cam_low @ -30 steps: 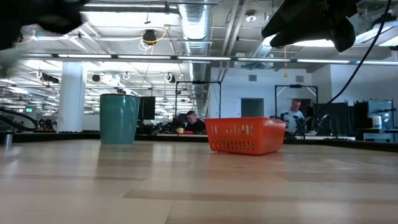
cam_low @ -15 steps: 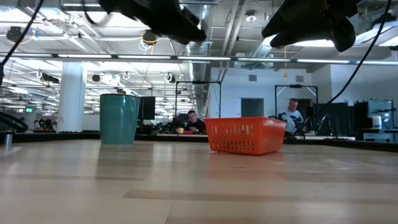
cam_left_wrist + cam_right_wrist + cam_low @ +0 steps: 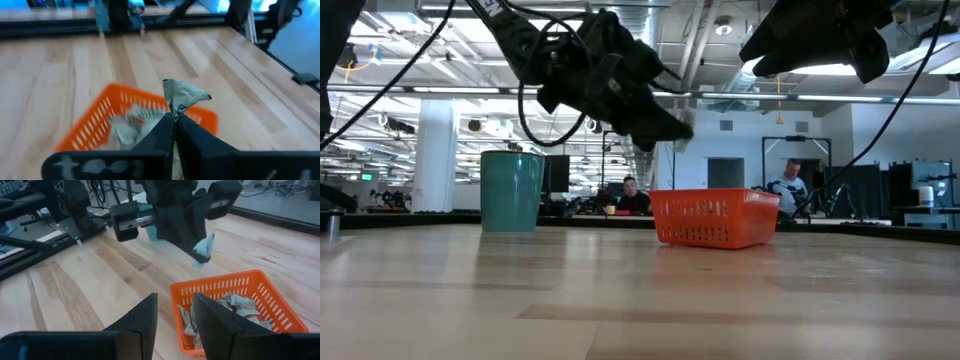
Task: Pick and place Stevia / Truvia into bins
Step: Put the stevia packet into the basket, then return to Home Position
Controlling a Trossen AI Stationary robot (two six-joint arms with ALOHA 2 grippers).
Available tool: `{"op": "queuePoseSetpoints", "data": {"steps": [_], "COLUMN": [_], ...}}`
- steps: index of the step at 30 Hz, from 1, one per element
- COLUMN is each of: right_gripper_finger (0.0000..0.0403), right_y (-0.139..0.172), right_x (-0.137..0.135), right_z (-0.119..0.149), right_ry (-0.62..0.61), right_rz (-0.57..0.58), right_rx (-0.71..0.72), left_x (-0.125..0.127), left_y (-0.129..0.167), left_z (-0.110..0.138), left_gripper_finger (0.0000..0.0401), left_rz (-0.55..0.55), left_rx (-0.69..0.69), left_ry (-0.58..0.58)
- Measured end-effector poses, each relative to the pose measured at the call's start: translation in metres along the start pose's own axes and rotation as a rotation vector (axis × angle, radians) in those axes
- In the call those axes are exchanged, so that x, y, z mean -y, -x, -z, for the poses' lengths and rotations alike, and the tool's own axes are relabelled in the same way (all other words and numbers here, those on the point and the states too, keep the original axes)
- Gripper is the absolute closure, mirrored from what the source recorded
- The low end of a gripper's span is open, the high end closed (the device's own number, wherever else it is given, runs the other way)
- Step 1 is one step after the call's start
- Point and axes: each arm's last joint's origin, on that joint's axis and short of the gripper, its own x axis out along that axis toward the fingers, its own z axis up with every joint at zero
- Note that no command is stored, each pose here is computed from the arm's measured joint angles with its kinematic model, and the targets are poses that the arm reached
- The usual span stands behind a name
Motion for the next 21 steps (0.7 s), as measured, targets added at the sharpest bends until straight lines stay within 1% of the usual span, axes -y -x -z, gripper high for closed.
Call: {"op": "queuePoseSetpoints", "data": {"steps": [4, 7, 10, 17, 19, 21], "right_gripper_finger": [0.0285, 0.0285, 0.0285, 0.0285, 0.0285, 0.0285], "right_y": [0.000, 0.000, 0.000, 0.000, 0.000, 0.000], "right_x": [0.000, 0.000, 0.000, 0.000, 0.000, 0.000], "right_z": [0.000, 0.000, 0.000, 0.000, 0.000, 0.000], "right_ry": [0.002, 0.002, 0.003, 0.003, 0.002, 0.003], "right_rz": [-0.003, -0.003, -0.002, -0.002, -0.002, -0.002], "right_rx": [-0.007, -0.008, -0.008, -0.007, -0.008, -0.008], "left_x": [-0.001, 0.001, 0.002, 0.001, 0.000, -0.001], "left_y": [-0.004, -0.005, -0.005, -0.005, -0.005, -0.002], "left_z": [0.004, 0.001, 0.001, 0.000, -0.002, -0.008], "left_gripper_finger": [0.0399, 0.0385, 0.0359, 0.0282, 0.0268, 0.0259], "left_rz": [0.029, 0.049, 0.053, 0.044, 0.049, 0.078], "left_rx": [-0.010, 0.002, 0.001, -0.001, 0.002, 0.004], "left_ry": [0.016, 0.005, 0.013, 0.060, 0.111, 0.183]}}
